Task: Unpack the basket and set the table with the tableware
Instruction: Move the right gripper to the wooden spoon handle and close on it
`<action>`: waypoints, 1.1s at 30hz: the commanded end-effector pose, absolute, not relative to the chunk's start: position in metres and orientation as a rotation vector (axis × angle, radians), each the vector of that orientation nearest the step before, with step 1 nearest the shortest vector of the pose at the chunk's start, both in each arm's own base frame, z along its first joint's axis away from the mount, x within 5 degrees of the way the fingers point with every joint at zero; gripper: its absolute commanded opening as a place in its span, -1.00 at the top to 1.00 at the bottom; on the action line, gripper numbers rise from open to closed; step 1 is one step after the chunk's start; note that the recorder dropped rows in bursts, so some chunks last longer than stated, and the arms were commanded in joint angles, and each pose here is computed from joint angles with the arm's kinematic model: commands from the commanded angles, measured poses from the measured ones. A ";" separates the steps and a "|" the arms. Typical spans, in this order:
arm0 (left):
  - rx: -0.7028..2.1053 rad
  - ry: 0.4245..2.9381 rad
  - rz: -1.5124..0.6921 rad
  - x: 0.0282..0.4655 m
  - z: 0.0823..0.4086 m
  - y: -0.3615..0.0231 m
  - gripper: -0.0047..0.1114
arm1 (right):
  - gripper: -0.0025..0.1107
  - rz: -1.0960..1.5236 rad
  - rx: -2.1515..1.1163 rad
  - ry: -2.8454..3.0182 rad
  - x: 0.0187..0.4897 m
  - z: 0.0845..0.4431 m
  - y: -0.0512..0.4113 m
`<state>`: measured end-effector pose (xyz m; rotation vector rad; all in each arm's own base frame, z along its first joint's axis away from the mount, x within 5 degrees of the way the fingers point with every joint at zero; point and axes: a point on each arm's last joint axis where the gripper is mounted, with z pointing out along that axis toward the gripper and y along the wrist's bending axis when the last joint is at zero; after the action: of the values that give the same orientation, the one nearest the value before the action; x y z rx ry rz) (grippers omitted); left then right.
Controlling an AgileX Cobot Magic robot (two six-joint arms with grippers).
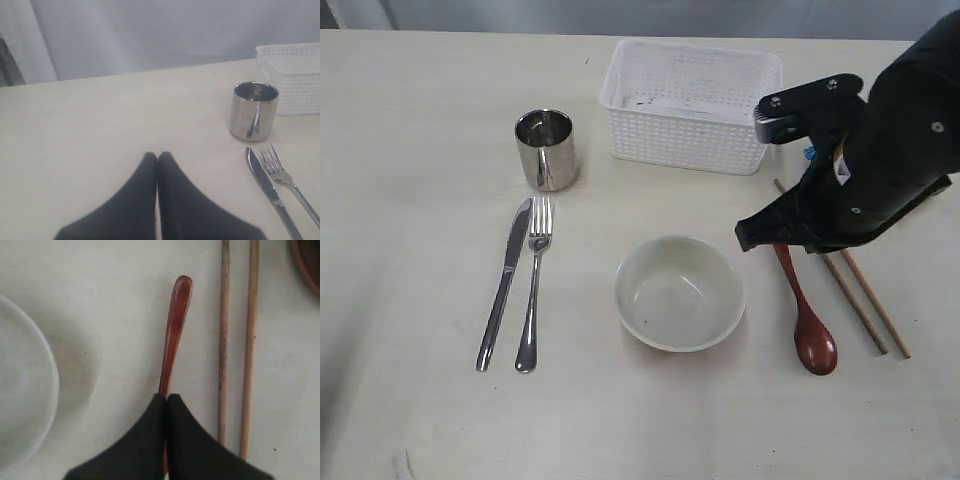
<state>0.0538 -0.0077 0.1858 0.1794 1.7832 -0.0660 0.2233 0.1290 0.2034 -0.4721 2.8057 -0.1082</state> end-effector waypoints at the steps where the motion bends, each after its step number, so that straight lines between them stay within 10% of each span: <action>1: 0.172 1.775 -0.072 0.054 0.186 -0.008 0.92 | 0.95 -0.170 -0.440 2.861 0.233 0.183 0.127; 10: 0.172 1.775 -0.072 0.054 0.186 -0.008 0.92 | 0.94 -0.047 -0.283 2.962 0.250 0.168 0.113; 17: 0.172 1.775 -0.072 0.054 0.186 -0.008 0.92 | 0.16 -0.061 -0.263 3.049 0.251 0.147 0.116; 28: 0.172 1.775 -0.072 0.054 0.186 -0.008 0.92 | 0.22 -0.102 -0.257 3.119 0.254 0.117 0.118; 33: 0.172 1.775 -0.072 0.054 0.186 -0.008 0.92 | 0.88 -0.117 -0.282 3.140 0.253 0.111 0.118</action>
<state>0.0538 -0.0077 0.1858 0.1794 1.7832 -0.0660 0.2533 0.1205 0.1167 -0.2538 3.1283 -0.0930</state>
